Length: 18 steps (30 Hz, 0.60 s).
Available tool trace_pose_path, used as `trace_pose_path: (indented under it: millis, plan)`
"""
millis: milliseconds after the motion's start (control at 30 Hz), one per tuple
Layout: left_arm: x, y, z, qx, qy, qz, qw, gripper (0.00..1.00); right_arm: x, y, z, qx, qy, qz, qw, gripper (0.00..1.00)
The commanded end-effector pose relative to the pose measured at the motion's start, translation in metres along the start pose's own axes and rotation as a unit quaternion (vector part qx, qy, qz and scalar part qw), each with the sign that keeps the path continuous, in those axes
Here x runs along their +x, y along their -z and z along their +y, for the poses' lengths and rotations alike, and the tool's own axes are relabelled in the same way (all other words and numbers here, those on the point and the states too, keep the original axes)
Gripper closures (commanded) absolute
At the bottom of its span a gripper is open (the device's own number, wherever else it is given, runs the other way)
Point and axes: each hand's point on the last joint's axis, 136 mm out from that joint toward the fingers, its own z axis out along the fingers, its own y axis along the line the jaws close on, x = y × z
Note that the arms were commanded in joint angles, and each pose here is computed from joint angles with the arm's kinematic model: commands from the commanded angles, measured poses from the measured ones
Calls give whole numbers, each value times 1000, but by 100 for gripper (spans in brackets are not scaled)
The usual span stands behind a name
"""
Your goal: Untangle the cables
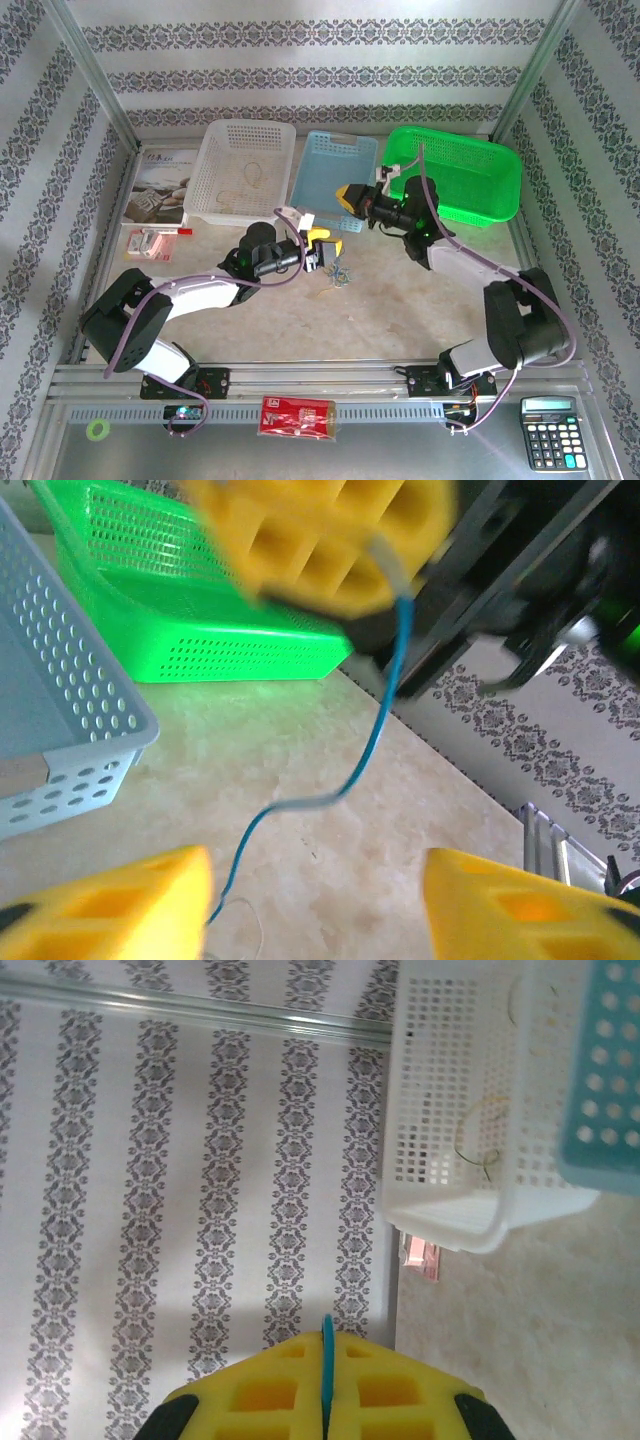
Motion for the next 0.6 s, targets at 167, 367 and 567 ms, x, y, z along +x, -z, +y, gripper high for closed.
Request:
trace_pose_path:
  millis: [167, 367, 567]
  plan:
    - [9, 11, 8, -29, -13, -8, 999, 26, 14, 6, 52, 6, 117, 33, 993, 100]
    - [21, 7, 15, -40, -20, 14, 999, 24, 31, 3, 72, 12, 159, 49, 986, 100]
    - [27, -3, 15, -37, -28, 27, 999, 23, 46, -1, 85, 22, 190, 61, 980, 100]
